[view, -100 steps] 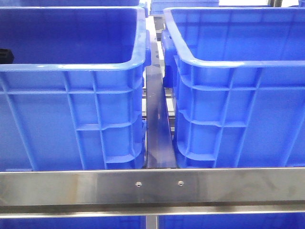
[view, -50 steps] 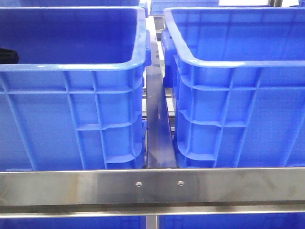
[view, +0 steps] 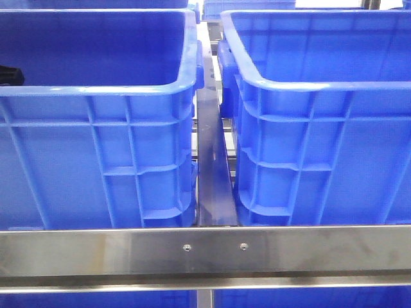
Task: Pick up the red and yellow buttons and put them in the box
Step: 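Grasp a yellow-capped button with the left gripper and lift it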
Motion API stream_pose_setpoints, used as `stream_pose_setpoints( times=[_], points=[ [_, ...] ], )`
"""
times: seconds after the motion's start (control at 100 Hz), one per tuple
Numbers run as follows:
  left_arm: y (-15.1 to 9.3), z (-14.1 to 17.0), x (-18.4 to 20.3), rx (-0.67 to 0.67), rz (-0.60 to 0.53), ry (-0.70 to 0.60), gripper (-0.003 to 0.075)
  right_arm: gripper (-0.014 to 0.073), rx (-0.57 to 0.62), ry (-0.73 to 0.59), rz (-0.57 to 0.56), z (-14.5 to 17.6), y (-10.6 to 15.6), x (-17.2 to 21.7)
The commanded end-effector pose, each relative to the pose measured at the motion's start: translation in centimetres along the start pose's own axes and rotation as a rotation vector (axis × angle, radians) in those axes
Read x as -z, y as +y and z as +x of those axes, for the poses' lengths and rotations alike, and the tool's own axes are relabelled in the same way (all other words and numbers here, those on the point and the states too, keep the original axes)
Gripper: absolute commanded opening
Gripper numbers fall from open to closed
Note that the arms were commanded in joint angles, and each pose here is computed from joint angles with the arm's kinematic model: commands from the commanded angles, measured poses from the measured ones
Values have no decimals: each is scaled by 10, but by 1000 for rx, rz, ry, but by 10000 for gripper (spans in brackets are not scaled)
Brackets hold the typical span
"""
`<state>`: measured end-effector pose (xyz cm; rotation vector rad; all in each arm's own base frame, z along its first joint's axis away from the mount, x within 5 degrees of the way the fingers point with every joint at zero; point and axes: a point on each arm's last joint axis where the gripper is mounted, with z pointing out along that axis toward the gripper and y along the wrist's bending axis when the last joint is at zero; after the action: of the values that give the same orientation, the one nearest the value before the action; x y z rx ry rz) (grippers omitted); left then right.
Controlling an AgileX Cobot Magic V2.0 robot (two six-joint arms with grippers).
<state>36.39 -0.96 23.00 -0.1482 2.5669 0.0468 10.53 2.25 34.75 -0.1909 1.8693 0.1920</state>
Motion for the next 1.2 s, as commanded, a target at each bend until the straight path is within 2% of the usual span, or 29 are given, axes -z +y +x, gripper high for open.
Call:
stream_pose_setpoints(
  times=[0.0,0.2,0.52,0.82,1.19],
  points=[
    [1,-14,27,-14,10,-84,-19,-69,7,-90,18,-14,-1,3],
    [4,-16,59,-21,11,-132,-19,-69,7,-90,18,-14,-1,3],
    [9,-8,144,-26,31,-262,-19,-69,7,-90,18,-14,-1,3],
    [-18,21,202,-127,150,-384,-19,-69,7,-90,18,-14,-1,3],
    [-50,54,243,-284,324,-450,-19,-53,7,-75,14,-12,-1,3]
  ],
)
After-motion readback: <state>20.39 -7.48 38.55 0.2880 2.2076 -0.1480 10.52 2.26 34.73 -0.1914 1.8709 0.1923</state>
